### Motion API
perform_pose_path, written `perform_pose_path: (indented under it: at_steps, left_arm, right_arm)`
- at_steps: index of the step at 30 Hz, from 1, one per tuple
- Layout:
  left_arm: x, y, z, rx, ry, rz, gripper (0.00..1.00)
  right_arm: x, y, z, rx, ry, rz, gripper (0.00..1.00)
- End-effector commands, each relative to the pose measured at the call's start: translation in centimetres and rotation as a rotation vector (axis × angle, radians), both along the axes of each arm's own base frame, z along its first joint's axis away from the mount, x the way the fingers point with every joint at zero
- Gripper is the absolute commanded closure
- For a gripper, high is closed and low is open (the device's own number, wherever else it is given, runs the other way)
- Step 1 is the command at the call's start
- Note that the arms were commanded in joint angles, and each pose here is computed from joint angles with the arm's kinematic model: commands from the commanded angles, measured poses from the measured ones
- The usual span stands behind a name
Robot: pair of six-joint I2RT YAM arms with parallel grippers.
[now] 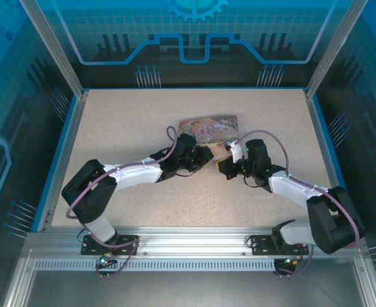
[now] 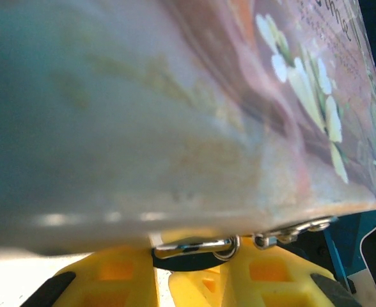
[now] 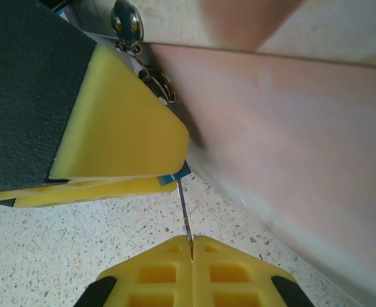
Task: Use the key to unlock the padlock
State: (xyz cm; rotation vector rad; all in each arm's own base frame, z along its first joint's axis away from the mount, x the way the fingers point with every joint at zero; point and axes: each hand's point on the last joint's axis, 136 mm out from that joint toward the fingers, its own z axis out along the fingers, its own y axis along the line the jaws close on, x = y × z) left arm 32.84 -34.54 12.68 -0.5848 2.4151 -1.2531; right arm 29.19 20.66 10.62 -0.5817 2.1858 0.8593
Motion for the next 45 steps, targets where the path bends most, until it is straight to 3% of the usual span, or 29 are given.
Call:
perform_pose_path:
  at_steps: [1,20,37,45]
  left_arm:
    - [-0.1,-1.6,3.2,-0.107,-0.030,-0.041,0.96]
    - [-0.4,-1.8,2.5,-0.099,-0.009,-0.047,0.97]
    - [0.2,-1.2,2.7,-0.088,-0.034,-0.020,0.98]
    - [0.6,-1.0,2.8,-0.080,-0.038,-0.014,0.98]
  right_arm:
    - [0.9,0.4,0.8,0.003,-0.040,-0.008,1.00]
    - [1.4,0.4,2.6,0.015,-0.181,-0.029,1.00]
    - [0.0,-1.5,-0.3,-0.062,-0.086,-0.064,1.00]
    - [-1.2,-1.3,-1.1,-0.032,-0.050,-0.029,1.00]
